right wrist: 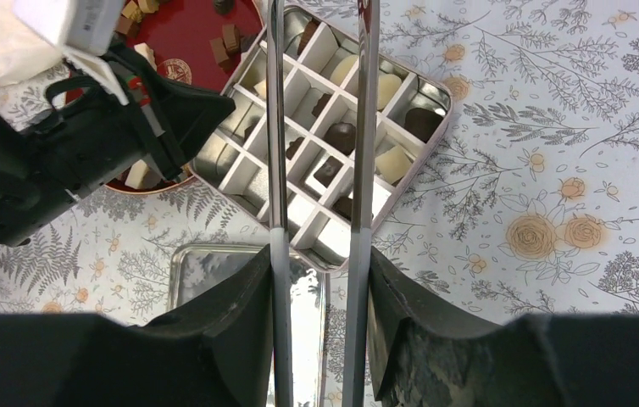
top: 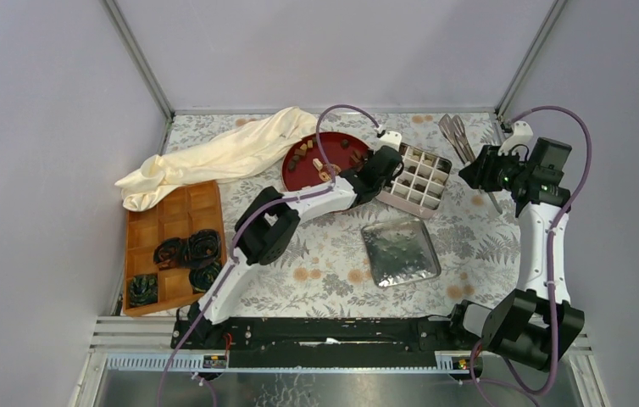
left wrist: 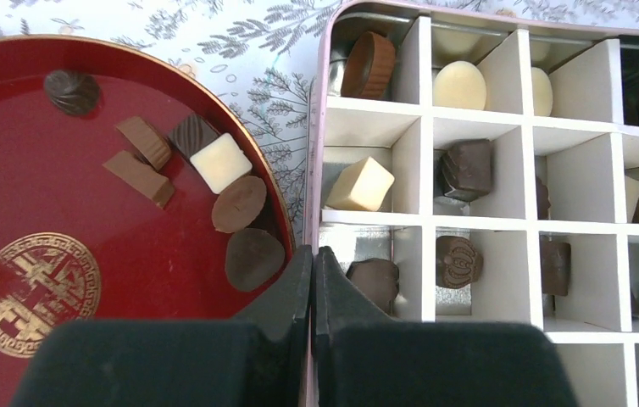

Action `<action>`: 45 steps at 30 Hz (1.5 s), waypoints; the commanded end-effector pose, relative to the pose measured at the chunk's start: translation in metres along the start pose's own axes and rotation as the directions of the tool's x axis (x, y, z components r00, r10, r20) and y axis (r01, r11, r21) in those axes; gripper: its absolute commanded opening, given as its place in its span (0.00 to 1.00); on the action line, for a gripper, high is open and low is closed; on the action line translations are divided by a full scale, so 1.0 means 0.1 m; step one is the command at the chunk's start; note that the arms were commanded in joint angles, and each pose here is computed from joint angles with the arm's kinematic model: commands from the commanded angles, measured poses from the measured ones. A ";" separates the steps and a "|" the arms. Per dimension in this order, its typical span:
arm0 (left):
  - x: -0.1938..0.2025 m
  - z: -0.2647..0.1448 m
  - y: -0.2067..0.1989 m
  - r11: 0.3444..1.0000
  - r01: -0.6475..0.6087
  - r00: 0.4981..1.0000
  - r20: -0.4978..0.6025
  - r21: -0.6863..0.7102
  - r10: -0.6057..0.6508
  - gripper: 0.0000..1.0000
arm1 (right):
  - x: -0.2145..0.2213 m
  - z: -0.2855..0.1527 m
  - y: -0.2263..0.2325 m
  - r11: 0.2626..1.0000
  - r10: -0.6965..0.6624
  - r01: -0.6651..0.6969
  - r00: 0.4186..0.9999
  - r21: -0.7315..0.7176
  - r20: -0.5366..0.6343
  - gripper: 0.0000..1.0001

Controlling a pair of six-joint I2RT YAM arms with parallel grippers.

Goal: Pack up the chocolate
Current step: Adjust the packing box at the center of the board, then place the packing box at the center of the board.

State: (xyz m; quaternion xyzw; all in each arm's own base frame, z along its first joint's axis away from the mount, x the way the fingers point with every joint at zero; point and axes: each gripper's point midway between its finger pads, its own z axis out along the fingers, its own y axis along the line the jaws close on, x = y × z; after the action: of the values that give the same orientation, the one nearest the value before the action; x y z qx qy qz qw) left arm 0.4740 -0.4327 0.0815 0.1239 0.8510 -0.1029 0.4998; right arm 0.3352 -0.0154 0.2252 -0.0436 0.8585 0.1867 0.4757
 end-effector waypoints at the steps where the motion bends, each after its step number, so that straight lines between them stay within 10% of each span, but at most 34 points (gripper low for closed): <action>1: -1.20 -0.47 -0.05 0.987 0.139 0.931 0.329 0.075 -0.157 0.00 | -0.28 -0.15 0.15 0.998 -0.048 0.052 0.993 -0.038 0.106 0.44; 30: -0.36 -2.71 1.37 0.981 -0.194 0.843 0.509 -0.014 0.173 0.00 | -0.24 -0.14 0.28 0.989 0.015 0.003 0.993 -0.150 0.115 0.44; 45: 0.08 -3.14 1.56 0.978 -0.209 0.850 0.496 0.006 0.178 0.00 | -0.15 -0.05 0.27 0.982 0.039 -0.023 0.996 -0.190 0.082 0.43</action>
State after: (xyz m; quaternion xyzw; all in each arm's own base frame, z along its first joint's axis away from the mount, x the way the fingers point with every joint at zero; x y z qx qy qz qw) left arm 0.2651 -0.1903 0.1849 0.2296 0.7031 -0.0803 0.6683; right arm 0.3271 0.0027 0.2348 -0.0443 0.8346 0.2640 0.4815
